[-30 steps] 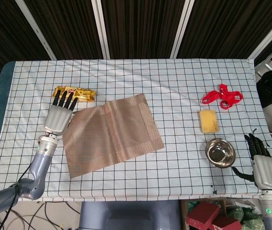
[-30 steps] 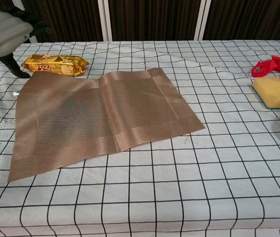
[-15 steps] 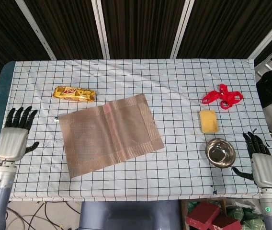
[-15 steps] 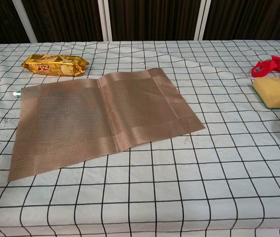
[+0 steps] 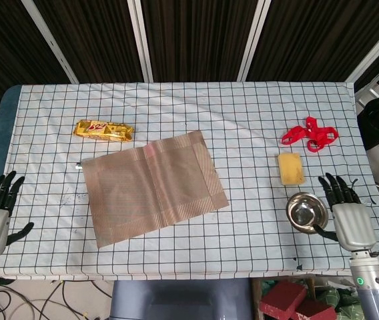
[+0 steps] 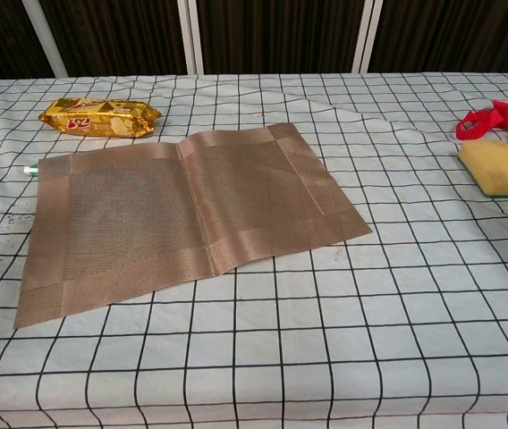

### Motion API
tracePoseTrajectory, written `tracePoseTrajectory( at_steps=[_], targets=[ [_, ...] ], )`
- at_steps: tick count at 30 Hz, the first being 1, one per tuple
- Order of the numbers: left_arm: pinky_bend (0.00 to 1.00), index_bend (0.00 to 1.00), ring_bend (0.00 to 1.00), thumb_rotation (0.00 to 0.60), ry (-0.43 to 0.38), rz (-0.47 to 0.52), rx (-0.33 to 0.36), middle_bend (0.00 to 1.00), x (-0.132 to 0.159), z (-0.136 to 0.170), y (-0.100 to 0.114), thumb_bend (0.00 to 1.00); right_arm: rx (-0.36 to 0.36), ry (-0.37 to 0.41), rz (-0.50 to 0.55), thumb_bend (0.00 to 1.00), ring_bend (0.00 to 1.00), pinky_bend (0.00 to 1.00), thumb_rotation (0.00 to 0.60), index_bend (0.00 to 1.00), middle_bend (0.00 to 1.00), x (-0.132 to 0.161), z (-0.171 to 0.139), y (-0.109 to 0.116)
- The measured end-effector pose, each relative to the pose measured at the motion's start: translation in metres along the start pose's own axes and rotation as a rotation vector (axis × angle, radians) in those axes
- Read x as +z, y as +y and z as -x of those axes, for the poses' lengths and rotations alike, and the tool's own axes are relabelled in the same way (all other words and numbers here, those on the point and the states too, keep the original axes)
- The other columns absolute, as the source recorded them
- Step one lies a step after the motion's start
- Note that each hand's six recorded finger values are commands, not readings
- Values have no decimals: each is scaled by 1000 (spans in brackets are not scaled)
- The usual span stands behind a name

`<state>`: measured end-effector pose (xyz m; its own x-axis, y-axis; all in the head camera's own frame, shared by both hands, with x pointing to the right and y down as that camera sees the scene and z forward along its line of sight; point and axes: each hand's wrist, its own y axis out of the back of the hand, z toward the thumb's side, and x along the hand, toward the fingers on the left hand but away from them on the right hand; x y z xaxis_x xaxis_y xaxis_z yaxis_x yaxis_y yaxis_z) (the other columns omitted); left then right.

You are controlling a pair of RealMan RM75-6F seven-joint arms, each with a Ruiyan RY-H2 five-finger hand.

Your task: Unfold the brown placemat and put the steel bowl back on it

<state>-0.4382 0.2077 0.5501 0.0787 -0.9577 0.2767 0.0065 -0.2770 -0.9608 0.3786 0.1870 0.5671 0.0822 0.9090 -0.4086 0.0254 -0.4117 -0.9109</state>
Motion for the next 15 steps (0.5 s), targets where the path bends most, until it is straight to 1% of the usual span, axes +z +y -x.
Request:
tracePoseTrajectory(
  at_steps=[5, 9, 12, 15],
  targets=[
    [0, 0, 0, 600, 1, 21, 2, 0, -2, -3, -2, 16, 34, 127, -63, 0, 0, 176, 600, 88, 23, 32, 26, -3],
    [0, 0, 0, 600, 7, 32, -1, 0, -5, -5, -2, 16, 54, 226, -127, 0, 0, 176, 600, 98, 23, 64, 49, -9],
    [0, 0, 0, 600, 7, 37, -2, 0, -5, -6, -3, 16, 72, 279, -151, 0, 0, 176, 600, 102, 23, 85, 63, -16],
    [0, 0, 0, 600, 4, 41, 2, 0, -5, -7, -3, 16, 90, 305, -154, 0, 0, 176, 600, 103, 23, 101, 75, -26]
  ],
)
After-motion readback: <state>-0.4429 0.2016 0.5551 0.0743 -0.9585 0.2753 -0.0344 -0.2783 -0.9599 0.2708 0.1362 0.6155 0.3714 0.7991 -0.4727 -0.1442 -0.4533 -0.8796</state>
